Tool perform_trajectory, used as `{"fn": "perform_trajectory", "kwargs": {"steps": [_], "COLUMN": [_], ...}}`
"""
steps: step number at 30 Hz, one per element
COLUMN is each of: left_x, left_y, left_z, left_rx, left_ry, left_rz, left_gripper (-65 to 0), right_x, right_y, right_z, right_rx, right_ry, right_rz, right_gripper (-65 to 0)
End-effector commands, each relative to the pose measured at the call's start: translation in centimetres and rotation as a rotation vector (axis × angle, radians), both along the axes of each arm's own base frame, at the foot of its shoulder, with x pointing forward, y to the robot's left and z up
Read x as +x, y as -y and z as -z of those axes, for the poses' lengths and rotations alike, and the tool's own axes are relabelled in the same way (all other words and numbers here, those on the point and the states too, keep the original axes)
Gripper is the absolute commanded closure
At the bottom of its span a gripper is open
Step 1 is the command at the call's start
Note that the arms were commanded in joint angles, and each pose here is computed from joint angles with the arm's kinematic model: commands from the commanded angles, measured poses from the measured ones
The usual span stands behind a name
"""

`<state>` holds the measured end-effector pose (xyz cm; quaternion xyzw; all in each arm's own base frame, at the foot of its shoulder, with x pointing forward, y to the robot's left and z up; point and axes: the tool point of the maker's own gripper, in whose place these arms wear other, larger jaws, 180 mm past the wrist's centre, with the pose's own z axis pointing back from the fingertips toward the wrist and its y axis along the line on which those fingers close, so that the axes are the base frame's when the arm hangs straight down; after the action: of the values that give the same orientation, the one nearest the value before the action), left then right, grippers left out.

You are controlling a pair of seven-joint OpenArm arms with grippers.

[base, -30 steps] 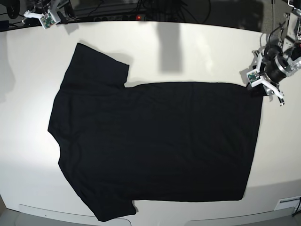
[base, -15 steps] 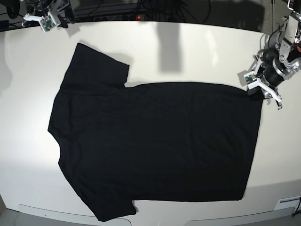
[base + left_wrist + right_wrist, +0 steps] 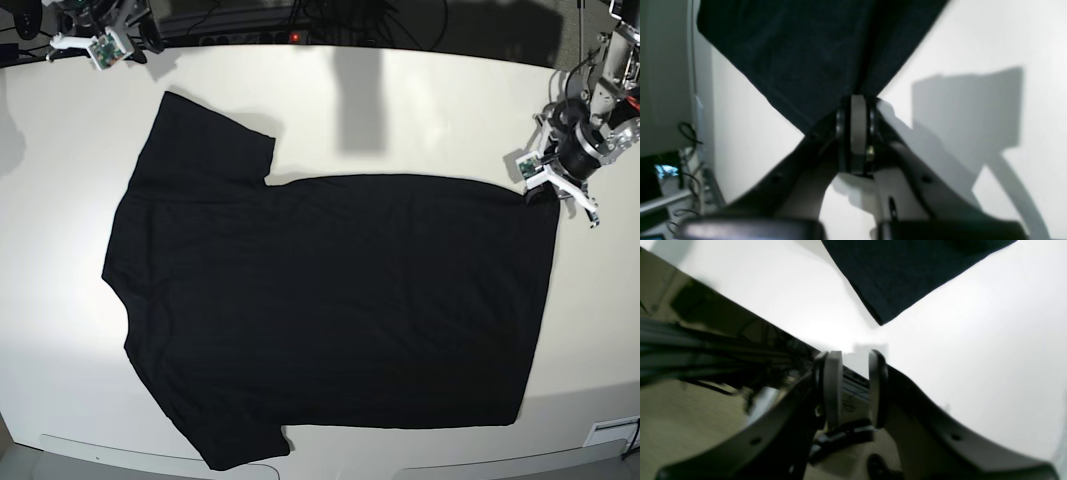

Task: Fold the T-shirt properly
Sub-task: 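Lower both grippers onto the shirt's shoulder-side edge corners and grasp, then lift the grasped shirt edge with both grippers and pull it taut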

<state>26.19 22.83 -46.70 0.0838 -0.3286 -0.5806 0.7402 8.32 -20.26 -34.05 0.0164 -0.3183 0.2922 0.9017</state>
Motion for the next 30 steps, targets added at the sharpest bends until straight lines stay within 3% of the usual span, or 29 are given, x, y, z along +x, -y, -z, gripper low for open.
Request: {"fn": "perform_trajectory", "kwargs": {"steps": [1, 3, 7, 9, 15, 21, 26, 30], "left_x": [-3.9, -4.0, -3.9, -3.9, -4.0, -3.9, -3.9, -3.9], "left_y": [-1.0, -0.5, -0.4, -0.4, -0.4, -0.4, -0.4, -0.3], "left_z": [2.8, 2.7, 2.7, 2.7, 2.7, 2.7, 2.6, 2.6], "left_rx": [0.053, 0.009, -0.021, -0.022, -0.021, -0.022, -0.022, -0.023], "left_ry": [-0.174, -0.178, -0.185, -0.185, -0.186, -0.185, -0.184, -0.184], "left_rz": [-0.005, -0.028, -0.062, -0.062, -0.062, -0.061, -0.062, -0.062], "left_gripper": [0.0, 0.0, 0.0, 0.0, 0.0, 0.0, 0.0, 0.0], "right_x": [0.5, 1.1, 3.4, 5.0, 7.8, 8.5, 9.4, 10.2], "right_y": [-0.1, 0.4, 0.5, 0.7, 0.1, 3.3, 6.4, 7.7], "right_z": [-0.8, -0.8, -1.5, -1.9, -0.5, 2.6, 3.1, 3.9], "right_rx": [-0.017, -0.082, -0.158, -0.203, -0.293, -0.527, -0.614, -0.611], "right_ry": [0.039, 0.067, 0.153, 0.202, 0.222, 0.14, 0.119, 0.118], "right_rz": [-0.028, -0.067, -0.148, -0.17, -0.317, -0.453, -0.464, -0.462], "right_gripper": [-14.8, -15.7, -33.2, -37.0, -36.9, -36.9, -36.9, -36.9]}}
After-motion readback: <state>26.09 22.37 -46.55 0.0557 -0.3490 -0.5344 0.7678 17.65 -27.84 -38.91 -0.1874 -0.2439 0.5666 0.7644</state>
